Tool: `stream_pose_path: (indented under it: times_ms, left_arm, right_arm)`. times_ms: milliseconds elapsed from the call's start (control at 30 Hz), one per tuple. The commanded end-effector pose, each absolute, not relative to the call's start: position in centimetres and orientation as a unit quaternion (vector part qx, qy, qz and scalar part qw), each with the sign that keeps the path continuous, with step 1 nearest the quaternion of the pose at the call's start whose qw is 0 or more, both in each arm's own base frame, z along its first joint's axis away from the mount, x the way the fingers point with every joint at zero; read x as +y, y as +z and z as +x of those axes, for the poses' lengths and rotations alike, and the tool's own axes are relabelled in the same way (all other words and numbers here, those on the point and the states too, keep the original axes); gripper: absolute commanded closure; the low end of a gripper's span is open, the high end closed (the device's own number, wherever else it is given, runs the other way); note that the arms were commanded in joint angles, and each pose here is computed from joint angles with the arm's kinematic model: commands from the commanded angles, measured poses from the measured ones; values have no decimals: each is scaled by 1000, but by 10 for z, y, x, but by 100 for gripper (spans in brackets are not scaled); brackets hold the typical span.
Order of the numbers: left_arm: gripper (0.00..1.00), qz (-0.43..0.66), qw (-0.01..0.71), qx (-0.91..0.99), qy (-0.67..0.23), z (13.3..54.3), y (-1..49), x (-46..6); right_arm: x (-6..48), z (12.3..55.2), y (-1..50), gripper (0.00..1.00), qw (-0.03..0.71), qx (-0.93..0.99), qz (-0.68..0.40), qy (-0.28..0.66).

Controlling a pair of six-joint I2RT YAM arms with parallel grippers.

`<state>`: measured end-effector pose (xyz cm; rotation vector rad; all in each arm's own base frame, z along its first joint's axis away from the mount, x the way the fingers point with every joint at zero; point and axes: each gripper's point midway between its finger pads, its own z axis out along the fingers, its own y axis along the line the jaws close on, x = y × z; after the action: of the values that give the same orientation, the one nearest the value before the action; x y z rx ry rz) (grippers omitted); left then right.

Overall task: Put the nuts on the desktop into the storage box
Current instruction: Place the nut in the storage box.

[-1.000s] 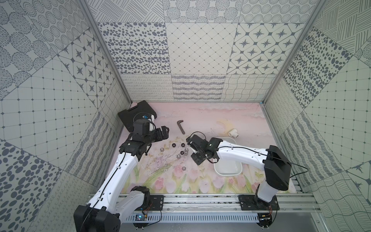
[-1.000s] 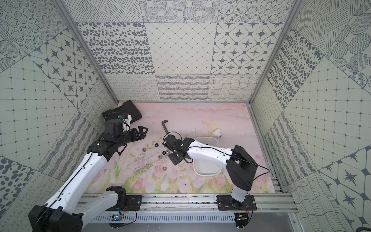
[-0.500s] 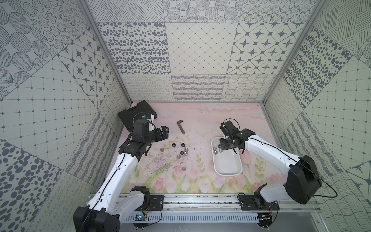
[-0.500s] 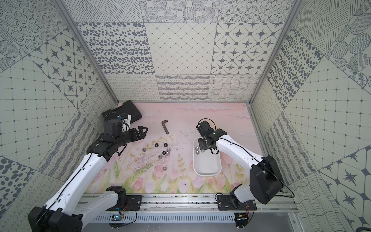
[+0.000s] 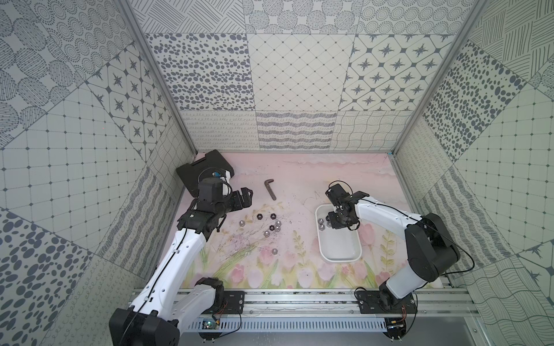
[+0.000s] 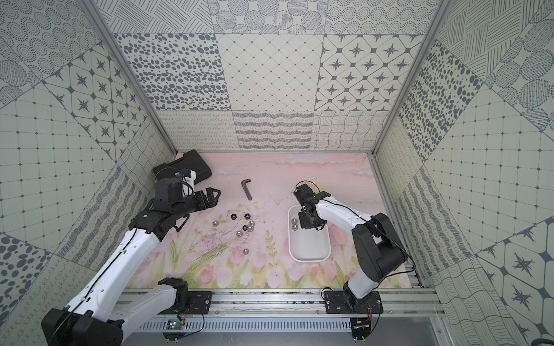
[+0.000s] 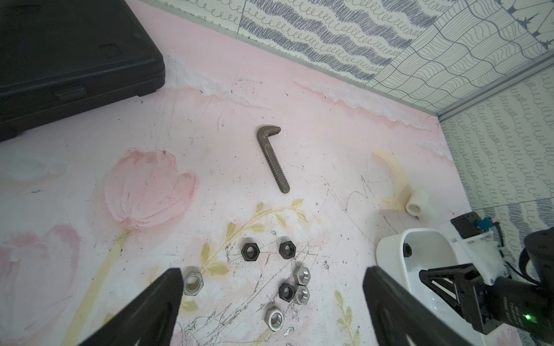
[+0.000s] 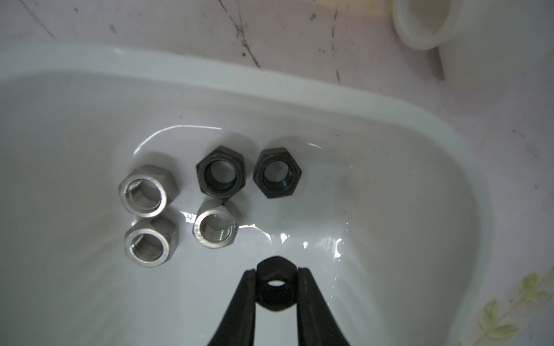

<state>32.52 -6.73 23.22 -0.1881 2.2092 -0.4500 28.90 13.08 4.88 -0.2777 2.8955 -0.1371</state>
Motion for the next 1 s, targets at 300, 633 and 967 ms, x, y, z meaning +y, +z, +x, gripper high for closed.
stream_pose_path:
  times_ms: [300, 633, 967]
  left_arm:
    - [1, -76, 437, 876, -188, 328, 239, -69]
    - [1, -76, 438, 876, -187, 327, 238, -69]
    - [1, -77, 433, 878, -188, 327, 234, -70]
  right_arm:
    - [146, 319, 39, 78, 130, 987, -86, -31]
    - [150, 329, 53, 60, 154, 984, -87, -28]
    - [274, 291, 123, 59, 234, 938, -241, 83]
